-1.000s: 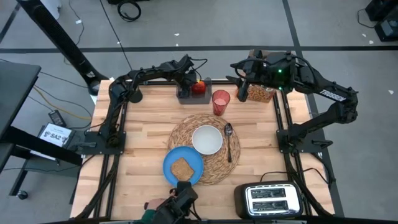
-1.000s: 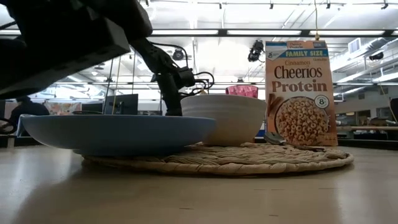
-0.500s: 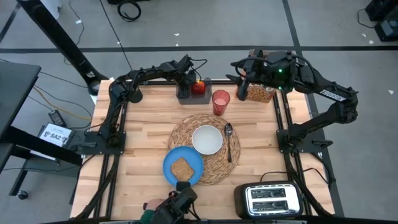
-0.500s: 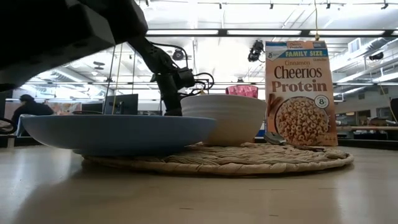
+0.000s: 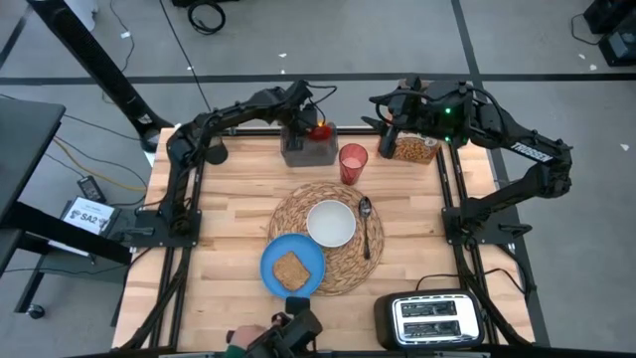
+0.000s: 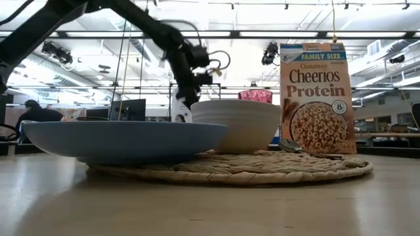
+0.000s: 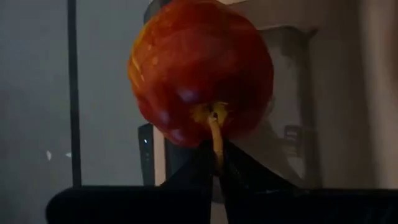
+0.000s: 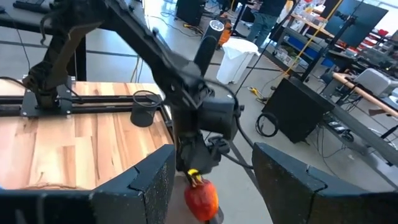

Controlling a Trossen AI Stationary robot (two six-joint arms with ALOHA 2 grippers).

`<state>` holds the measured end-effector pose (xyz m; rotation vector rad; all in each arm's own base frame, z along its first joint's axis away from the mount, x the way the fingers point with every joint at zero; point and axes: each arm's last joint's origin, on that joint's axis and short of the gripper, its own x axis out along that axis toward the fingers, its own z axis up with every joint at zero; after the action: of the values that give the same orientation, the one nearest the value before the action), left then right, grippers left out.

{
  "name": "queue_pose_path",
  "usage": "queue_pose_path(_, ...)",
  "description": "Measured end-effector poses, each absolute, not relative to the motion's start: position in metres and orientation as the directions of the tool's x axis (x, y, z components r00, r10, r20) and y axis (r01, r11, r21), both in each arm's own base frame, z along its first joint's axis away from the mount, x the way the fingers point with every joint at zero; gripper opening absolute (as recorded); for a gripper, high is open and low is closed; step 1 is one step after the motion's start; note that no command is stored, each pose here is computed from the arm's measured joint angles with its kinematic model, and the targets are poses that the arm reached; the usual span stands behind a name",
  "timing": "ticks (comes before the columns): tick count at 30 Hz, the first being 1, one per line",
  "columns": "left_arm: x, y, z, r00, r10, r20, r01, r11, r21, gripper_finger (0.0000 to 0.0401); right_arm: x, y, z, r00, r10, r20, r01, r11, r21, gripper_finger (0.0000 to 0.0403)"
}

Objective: Arrange a breakfast setting
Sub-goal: Put the red apple on the brown tablemat to the top left of the white bowl

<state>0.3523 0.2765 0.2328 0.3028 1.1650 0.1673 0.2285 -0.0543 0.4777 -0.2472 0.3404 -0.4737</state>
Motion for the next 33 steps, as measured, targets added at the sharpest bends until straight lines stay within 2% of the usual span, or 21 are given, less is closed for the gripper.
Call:
queue_pose_path(6,0.347,0.242,0.285,0.299,0.205,-0.932,0.065,0.970,0.235,0.0018,0.228,-0.053,0.475,0.840,-0.460,-0.287,0.371,0.874,-0.314,0.0219)
queue_pose_path(9,0.342,0.219,0.311,0.259,0.162,-0.952,0.032,0.984,0.176,0.0018,0.228,-0.050,0.473,0.850,-0.421,-0.315,0.329,0.893,-0.306,0.0219)
queue_pose_path(13,0.336,0.190,0.326,0.144,0.063,-0.988,-0.053,0.997,0.056,0.0019,0.229,-0.042,0.470,0.856,-0.388,-0.342,0.289,0.907,-0.306,0.0219)
queue_pose_path(16,0.336,0.171,0.328,0.099,0.001,-0.995,-0.117,0.993,-0.011,0.0019,0.229,-0.038,0.469,0.861,-0.370,-0.349,0.277,0.916,-0.290,0.0219)
queue_pose_path(20,0.347,0.149,0.328,0.106,-0.016,-0.994,-0.192,0.981,-0.037,0.0019,0.230,-0.031,0.469,0.871,-0.345,-0.350,0.271,0.931,-0.244,0.0219)
queue_pose_path(30,0.361,0.110,0.327,0.097,-0.031,-0.995,-0.239,0.970,-0.054,0.0020,0.239,-0.006,0.465,0.894,-0.253,-0.369,0.231,0.967,-0.103,0.0219)
queue_pose_path(33,0.362,0.103,0.314,0.045,-0.048,-0.998,-0.244,0.968,-0.058,0.0019,0.246,0.004,0.461,0.896,-0.223,-0.383,0.217,0.974,-0.058,0.0219)
